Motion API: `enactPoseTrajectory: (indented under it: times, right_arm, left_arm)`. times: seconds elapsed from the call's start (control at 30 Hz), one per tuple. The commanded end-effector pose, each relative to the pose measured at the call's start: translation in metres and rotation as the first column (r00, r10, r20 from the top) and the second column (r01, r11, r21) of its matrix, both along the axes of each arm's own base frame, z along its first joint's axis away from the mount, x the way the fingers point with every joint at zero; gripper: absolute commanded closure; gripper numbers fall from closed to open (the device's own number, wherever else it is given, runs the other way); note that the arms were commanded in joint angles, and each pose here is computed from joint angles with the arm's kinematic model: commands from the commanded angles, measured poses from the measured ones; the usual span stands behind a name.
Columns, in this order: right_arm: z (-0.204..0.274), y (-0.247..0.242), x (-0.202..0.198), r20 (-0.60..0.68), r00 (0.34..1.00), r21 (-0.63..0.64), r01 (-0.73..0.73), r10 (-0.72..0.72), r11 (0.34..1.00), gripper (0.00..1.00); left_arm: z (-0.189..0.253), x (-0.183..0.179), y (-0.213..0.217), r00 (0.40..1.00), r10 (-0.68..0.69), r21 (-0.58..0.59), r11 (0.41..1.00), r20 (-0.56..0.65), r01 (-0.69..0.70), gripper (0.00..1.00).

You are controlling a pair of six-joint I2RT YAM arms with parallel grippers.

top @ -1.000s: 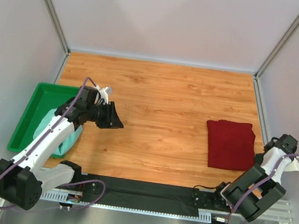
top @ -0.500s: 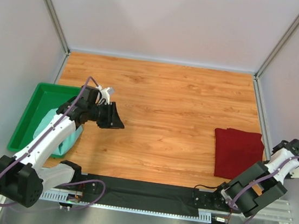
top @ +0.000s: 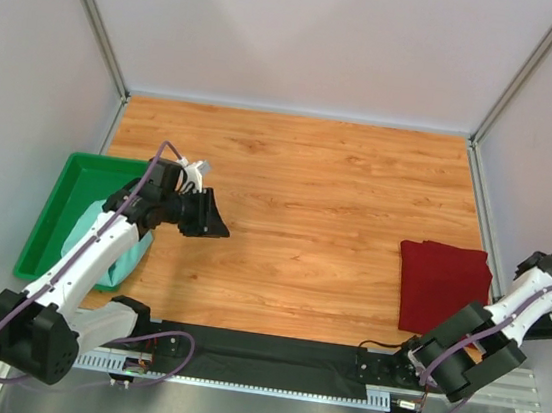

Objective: Fold and stack the t-shirts
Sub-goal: Neatly place the folded tshirt to the corner, then reset both grippers

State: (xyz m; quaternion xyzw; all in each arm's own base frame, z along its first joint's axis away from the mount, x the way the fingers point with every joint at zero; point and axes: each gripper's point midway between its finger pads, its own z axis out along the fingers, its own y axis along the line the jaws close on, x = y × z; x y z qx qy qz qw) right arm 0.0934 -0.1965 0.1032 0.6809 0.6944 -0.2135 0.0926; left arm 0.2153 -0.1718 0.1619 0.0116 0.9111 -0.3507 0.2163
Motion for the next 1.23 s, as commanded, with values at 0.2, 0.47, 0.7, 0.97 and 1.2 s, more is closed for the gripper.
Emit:
enactPoseTrajectory:
  times: [0.2, 0.47, 0.7, 0.97, 1.2]
  right_arm:
    - [0.111, 0.108, 0.177, 0.295, 0.788, -0.240, -0.487, 0.541, 0.840, 0.49]
    - [0.111, 0.366, 0.228, 0.604, 0.173, -0.173, -0.924, 0.778, 0.340, 0.42]
    - [0.059, 0.416, 0.126, 0.767, 0.013, -0.050, -0.996, 0.642, 0.080, 0.34]
    - [0.021, 0.415, 0.072, 0.901, 0.018, -0.006, -0.998, 0.433, 0.055, 0.00]
    - [0.086, 0.434, 0.049, 0.969, -0.245, -0.244, -0.970, 0.039, -0.011, 0.00]
  left_arm:
    - [0.003, -0.009, 0.000, 0.998, -0.022, -0.023, 0.999, 0.052, 0.023, 0.57]
    - [0.003, -0.021, -0.008, 0.999, 0.041, -0.146, 0.989, 0.035, -0.035, 0.53]
    - [0.004, -0.035, -0.024, 0.991, 0.135, -0.423, 0.897, -0.016, -0.129, 0.44]
    - [-0.011, -0.064, -0.022, 0.980, 0.186, -0.624, 0.758, -0.074, -0.191, 0.31]
    - [0.023, -0.084, -0.017, 0.985, 0.173, -0.825, 0.557, 0.007, -0.092, 0.23]
